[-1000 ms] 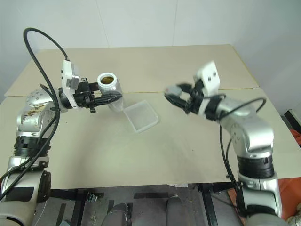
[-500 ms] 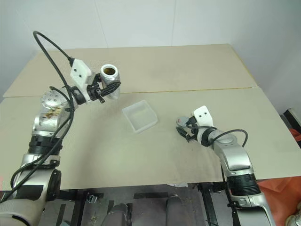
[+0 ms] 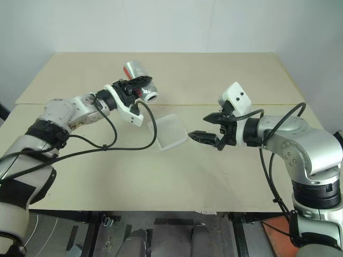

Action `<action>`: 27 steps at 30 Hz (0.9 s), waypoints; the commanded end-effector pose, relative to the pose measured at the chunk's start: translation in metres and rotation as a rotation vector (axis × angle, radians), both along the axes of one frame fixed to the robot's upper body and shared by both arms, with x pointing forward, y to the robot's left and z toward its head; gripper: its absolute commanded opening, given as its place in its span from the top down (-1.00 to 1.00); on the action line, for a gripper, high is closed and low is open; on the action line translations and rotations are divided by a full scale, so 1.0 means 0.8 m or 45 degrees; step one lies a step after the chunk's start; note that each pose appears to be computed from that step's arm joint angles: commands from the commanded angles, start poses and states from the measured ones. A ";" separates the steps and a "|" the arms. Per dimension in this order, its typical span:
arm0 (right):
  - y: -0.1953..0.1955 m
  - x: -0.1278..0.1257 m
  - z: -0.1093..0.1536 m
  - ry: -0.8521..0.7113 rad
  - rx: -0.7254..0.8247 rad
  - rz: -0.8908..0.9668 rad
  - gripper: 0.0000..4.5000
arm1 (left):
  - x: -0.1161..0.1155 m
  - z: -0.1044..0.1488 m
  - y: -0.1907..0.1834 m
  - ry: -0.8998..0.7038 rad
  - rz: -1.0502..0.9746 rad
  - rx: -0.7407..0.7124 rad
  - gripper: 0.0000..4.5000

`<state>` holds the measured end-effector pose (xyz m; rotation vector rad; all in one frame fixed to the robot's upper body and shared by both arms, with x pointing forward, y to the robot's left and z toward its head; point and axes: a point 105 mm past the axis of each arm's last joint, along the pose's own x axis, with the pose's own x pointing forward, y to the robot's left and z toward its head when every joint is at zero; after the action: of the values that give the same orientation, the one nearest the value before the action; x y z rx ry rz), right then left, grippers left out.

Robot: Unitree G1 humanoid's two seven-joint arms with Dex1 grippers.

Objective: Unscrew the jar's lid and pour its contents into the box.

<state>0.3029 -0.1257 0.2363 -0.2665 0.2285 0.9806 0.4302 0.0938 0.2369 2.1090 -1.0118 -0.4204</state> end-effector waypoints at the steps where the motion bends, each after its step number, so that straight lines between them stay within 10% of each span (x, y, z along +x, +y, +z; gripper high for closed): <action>1: 0.011 -0.008 0.020 -0.077 0.008 0.085 -0.96 | 0.001 -0.005 -0.033 -0.147 -0.119 0.247 0.14; 19: 0.022 -0.017 0.019 -0.117 0.023 0.085 -0.96 | 0.003 -0.001 -0.069 -0.237 -0.210 0.323 0.14; 27: 0.017 -0.016 0.023 -0.139 0.028 0.068 -0.96 | 0.017 0.064 -0.024 0.103 0.034 -0.348 0.14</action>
<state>0.2944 -0.1104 0.2423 -0.2877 0.1748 1.0198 0.4413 0.0591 0.2600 1.9727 -0.9993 -0.4157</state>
